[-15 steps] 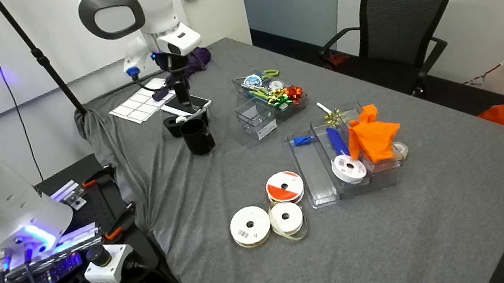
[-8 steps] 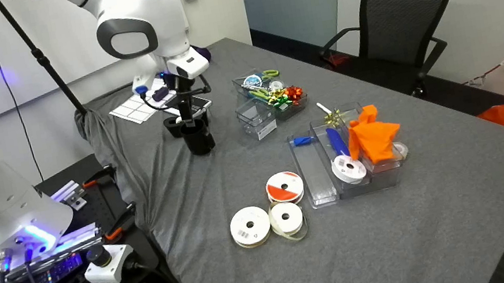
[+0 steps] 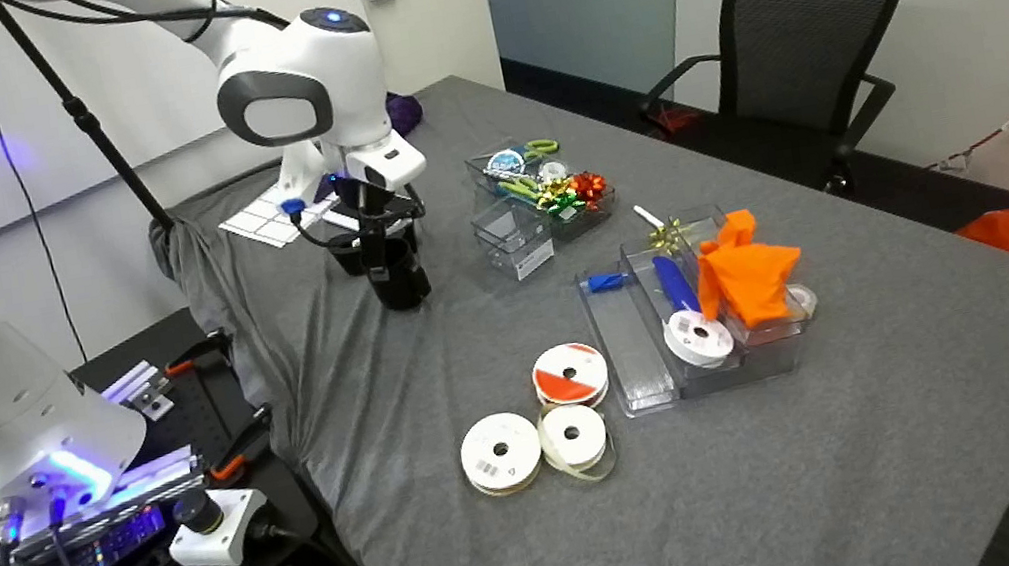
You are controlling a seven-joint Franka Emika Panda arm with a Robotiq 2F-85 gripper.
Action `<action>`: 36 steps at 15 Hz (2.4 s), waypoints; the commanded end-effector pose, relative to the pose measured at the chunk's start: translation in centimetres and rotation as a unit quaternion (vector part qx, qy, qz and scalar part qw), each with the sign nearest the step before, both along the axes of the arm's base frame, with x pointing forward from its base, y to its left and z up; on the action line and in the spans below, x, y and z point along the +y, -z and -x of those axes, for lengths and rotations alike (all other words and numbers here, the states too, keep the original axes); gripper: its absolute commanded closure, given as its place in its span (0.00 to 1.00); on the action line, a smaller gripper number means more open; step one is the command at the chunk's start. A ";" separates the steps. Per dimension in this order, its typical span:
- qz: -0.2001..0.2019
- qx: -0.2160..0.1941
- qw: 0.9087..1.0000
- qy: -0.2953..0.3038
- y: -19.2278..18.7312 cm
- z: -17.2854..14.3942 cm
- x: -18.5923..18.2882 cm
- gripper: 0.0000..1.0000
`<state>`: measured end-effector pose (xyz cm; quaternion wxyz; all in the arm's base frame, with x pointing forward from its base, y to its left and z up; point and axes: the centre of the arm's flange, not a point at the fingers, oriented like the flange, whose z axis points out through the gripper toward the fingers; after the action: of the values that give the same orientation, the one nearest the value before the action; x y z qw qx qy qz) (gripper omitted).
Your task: Move the black cup to the right, unstack the two clear cases and the stack them up again
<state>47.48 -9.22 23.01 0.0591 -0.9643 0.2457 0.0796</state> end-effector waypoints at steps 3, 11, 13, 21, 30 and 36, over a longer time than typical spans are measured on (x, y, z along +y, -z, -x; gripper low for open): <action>0.002 0.009 1.000 -0.015 2.7 -0.8 -0.8 0.00; 0.006 0.016 1.000 -0.021 4.9 -2.2 -1.2 0.26; 0.006 0.017 1.000 -0.021 5.2 -2.5 -1.3 0.40; 0.005 0.018 0.999 -0.030 5.2 -2.7 -1.6 0.97; -0.005 0.008 0.998 -0.059 2.1 -1.2 -1.8 0.98; 0.028 -0.011 0.995 -0.097 -3.5 0.5 -3.1 0.98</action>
<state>49.25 -11.26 22.15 0.0363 -0.9809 0.1746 0.0781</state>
